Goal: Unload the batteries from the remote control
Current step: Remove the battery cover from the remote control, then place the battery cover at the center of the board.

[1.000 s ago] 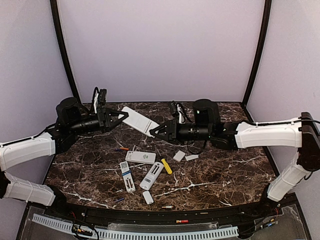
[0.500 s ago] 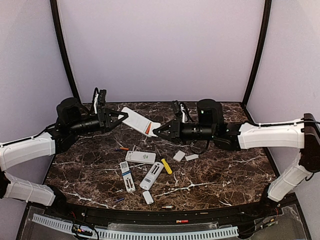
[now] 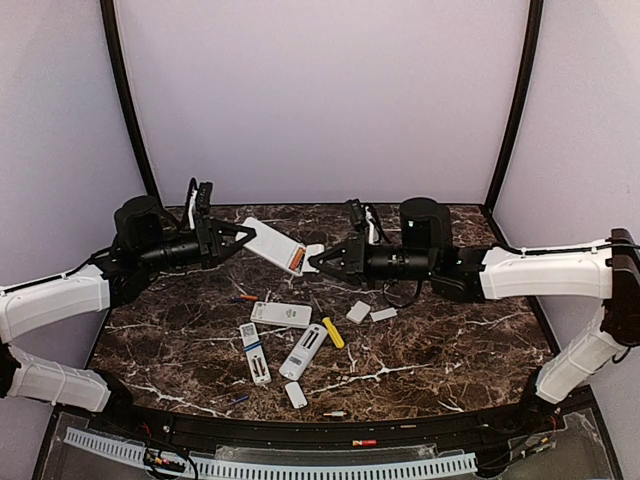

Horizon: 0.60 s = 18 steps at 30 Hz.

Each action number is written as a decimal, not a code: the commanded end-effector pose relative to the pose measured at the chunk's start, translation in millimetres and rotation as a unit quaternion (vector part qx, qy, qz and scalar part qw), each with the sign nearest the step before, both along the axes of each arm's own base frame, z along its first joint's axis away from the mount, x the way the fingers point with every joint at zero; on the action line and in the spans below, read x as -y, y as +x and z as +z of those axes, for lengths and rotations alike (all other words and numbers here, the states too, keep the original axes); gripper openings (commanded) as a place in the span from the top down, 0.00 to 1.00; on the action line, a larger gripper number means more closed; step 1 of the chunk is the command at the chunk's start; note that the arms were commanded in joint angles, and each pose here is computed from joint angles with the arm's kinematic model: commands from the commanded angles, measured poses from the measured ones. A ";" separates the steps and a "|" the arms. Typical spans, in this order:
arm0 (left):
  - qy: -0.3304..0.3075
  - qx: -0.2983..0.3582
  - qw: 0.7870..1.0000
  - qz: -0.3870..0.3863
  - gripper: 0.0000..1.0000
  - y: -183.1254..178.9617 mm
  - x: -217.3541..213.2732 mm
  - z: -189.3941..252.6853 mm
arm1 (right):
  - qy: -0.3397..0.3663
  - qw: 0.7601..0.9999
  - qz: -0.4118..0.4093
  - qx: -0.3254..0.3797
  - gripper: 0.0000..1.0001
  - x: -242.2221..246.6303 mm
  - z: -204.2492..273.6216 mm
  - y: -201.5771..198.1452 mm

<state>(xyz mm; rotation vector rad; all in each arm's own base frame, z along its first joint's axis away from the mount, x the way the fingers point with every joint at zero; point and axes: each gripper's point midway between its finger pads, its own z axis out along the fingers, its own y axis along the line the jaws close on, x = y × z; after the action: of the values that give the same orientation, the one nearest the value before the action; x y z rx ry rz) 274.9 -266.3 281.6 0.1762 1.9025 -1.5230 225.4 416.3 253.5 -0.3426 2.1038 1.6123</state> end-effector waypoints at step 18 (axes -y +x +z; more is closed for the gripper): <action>0.114 -0.030 0.993 0.033 1.00 22.6 -49.4 -28.5 | -0.354 0.904 -0.240 0.014 1.00 164.9 -58.7 57.6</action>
<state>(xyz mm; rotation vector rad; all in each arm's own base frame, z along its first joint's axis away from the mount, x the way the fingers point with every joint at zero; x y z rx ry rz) 306.1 -212.8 243.1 0.0274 2.1085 -1.2938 276.3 309.7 239.4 -0.1549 2.2832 0.9032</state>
